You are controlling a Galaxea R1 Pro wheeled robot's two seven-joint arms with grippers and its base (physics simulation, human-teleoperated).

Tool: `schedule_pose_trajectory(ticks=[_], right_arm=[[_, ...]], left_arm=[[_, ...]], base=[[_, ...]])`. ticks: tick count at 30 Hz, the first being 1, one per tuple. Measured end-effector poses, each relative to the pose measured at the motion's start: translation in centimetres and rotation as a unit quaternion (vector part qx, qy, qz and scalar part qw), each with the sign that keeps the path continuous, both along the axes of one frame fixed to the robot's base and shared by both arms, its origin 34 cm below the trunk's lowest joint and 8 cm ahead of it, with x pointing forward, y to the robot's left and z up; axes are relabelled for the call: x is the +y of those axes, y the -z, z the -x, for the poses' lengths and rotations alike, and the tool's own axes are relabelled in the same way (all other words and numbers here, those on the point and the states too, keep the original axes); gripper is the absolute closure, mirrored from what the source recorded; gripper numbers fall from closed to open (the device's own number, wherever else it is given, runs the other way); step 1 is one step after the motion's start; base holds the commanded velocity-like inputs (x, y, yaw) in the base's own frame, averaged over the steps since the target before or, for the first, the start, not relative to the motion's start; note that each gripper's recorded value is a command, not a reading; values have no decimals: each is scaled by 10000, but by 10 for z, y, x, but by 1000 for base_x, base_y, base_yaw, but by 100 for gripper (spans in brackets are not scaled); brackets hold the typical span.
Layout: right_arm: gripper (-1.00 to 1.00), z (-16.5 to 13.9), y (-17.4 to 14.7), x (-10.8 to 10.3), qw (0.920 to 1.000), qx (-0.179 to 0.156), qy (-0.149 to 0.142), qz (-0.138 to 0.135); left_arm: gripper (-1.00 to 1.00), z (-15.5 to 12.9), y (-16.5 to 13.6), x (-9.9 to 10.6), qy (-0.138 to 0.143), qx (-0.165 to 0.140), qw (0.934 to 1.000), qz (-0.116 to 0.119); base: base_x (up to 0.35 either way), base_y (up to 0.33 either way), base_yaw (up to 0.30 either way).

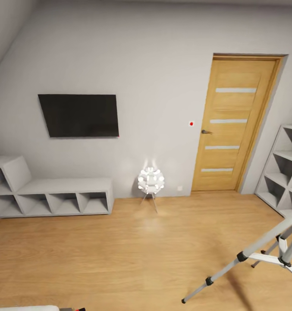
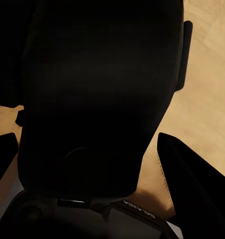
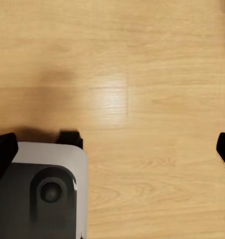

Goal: Attach the digital camera to the camera tripod in the bedroom.

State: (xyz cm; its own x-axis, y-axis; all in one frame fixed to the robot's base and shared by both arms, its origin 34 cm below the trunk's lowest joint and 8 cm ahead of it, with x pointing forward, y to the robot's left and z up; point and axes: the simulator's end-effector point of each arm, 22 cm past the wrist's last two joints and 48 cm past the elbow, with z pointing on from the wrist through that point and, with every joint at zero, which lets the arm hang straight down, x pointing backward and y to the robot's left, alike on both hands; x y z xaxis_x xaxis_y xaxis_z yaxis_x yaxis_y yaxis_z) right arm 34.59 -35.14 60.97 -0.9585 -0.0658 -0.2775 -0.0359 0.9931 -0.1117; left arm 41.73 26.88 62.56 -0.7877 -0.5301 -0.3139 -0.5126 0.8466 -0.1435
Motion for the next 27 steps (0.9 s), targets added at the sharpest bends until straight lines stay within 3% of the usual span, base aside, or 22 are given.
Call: schedule_pose_trajectory(ticks=[27], right_arm=[[-100,0,0,-3,10000,4,-10,20]], left_arm=[[100,0,0,0,7,10,10000,-11]], base=[[323,0,1]])
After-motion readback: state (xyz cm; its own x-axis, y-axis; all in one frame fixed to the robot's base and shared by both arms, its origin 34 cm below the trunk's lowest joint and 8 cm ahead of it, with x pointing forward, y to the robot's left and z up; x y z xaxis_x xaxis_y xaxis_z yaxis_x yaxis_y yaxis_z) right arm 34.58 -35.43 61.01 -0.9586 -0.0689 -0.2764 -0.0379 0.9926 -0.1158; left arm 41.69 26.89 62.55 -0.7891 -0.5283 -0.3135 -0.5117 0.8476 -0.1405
